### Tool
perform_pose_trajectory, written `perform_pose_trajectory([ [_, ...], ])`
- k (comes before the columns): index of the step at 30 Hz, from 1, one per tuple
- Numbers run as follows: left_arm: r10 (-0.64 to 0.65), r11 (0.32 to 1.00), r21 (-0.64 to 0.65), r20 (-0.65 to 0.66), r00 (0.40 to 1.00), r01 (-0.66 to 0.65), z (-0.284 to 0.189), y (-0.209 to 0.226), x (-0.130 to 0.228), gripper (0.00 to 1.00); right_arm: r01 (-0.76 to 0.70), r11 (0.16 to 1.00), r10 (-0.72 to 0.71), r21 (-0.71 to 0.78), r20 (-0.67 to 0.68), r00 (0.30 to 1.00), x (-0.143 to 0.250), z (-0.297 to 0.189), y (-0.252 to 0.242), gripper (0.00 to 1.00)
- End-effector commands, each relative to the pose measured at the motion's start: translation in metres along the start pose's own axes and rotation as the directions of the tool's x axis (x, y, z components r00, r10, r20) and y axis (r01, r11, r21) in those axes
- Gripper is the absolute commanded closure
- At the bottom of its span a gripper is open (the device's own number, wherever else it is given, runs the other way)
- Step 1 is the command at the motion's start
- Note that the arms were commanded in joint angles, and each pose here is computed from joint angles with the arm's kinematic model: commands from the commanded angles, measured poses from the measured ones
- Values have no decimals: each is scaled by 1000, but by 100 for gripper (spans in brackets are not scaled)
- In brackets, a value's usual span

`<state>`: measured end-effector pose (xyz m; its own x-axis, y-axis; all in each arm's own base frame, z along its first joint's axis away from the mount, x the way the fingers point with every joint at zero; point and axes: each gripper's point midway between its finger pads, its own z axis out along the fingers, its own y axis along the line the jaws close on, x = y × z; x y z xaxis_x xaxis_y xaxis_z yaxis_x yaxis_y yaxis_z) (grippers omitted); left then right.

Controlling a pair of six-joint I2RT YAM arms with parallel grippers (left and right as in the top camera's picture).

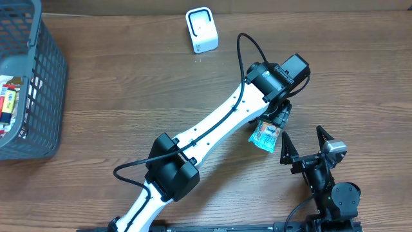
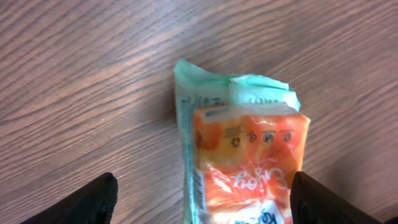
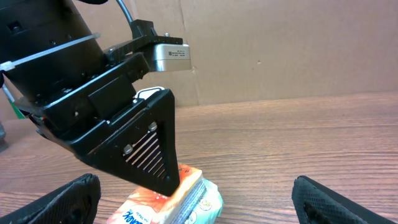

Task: Scan the item barcode
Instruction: 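Lower the wipe pack and release it on the table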

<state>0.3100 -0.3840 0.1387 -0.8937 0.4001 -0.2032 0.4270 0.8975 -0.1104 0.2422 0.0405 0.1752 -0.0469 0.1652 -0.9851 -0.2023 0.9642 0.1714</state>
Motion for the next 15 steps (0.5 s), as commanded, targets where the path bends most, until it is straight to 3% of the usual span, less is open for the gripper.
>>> perform_pose_trajectory([
  [1,42,998,50,9,999,-42,-10,-11,1,24,7,1000,-7,16,-1,1000,3,1,-4,0],
  [8,49,998,26,-38,998,-48,15,-8,14,25,7,1000,-7,16,-1,1000,3,1,-4,0],
  [9,49,999,25,-47,998,-48,21,-8,16,28,7,1000,-7,16,-1,1000,3,1,-4,0],
  [12,48,999,19,-71,996,-47,32,-5,23,49,7,1000,-7,16,-1,1000,3,1,-4,0],
  [15,47,999,19,-71,996,-46,32,-4,23,55,7,1000,-7,16,-1,1000,3,1,-4,0],
])
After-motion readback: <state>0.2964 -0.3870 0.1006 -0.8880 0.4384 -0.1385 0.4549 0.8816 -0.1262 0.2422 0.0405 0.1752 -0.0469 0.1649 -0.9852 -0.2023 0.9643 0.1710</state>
